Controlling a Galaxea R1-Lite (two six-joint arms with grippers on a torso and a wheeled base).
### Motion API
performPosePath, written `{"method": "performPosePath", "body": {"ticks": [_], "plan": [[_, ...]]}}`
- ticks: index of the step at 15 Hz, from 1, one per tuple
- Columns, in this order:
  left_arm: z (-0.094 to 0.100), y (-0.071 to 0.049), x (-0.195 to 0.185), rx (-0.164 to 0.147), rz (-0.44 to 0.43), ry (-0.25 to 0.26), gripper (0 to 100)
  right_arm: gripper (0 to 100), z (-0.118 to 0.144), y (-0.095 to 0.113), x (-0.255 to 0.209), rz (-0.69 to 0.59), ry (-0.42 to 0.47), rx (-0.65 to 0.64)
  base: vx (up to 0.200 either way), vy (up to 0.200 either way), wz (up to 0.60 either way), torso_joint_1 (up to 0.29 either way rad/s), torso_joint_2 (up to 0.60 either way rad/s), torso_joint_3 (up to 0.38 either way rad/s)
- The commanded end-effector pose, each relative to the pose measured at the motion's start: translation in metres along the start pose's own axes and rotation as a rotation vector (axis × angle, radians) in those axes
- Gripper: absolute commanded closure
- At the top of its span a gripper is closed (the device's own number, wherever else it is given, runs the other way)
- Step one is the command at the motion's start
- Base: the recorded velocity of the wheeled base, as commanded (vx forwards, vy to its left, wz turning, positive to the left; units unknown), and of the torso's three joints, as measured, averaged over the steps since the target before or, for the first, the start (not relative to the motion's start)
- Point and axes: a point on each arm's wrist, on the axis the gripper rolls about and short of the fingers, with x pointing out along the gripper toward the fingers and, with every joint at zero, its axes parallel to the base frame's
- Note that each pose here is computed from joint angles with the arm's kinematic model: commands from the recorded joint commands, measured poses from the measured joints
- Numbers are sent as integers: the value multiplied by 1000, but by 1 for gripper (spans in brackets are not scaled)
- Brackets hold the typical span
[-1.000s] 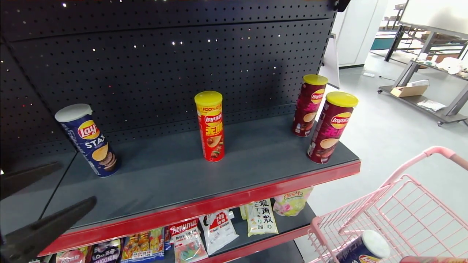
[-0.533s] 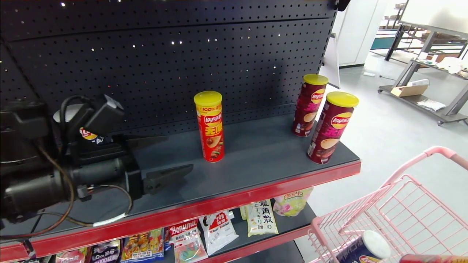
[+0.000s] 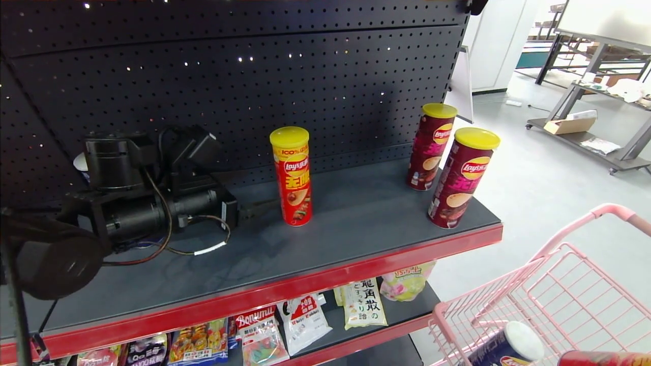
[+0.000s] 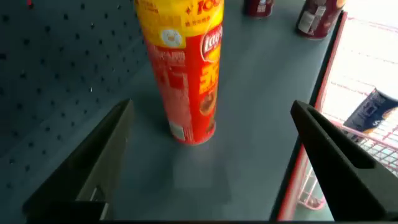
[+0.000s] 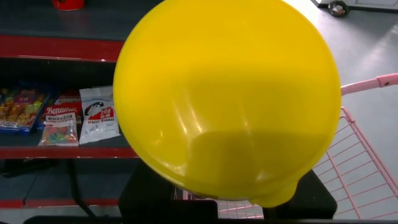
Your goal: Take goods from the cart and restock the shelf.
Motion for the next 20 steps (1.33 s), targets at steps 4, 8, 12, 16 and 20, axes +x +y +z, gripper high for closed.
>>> {"method": "performPosePath", "body": {"ticks": [4, 8, 12, 16, 20], "plan": [[-3, 9, 17, 10, -109, -32, 0, 100, 0, 0, 0, 0, 2, 0, 0, 0, 0, 0, 0, 0], [2, 22, 39, 45, -87, -99, 0, 100, 0, 0, 0, -1, 4, 0, 0, 0, 0, 0, 0, 0], [-3, 30, 56, 56, -77, -114, 0, 100, -1, 0, 1, -2, 7, 0, 0, 0, 0, 0, 0, 0], [1, 40, 74, 75, -52, -143, 0, 100, -2, 0, 1, -5, 14, 0, 0, 0, 0, 0, 0, 0], [2, 41, 82, 75, -49, -149, 0, 100, -3, 0, 1, -4, 15, 1, 0, 0, 0, 0, 0, 0]]}}
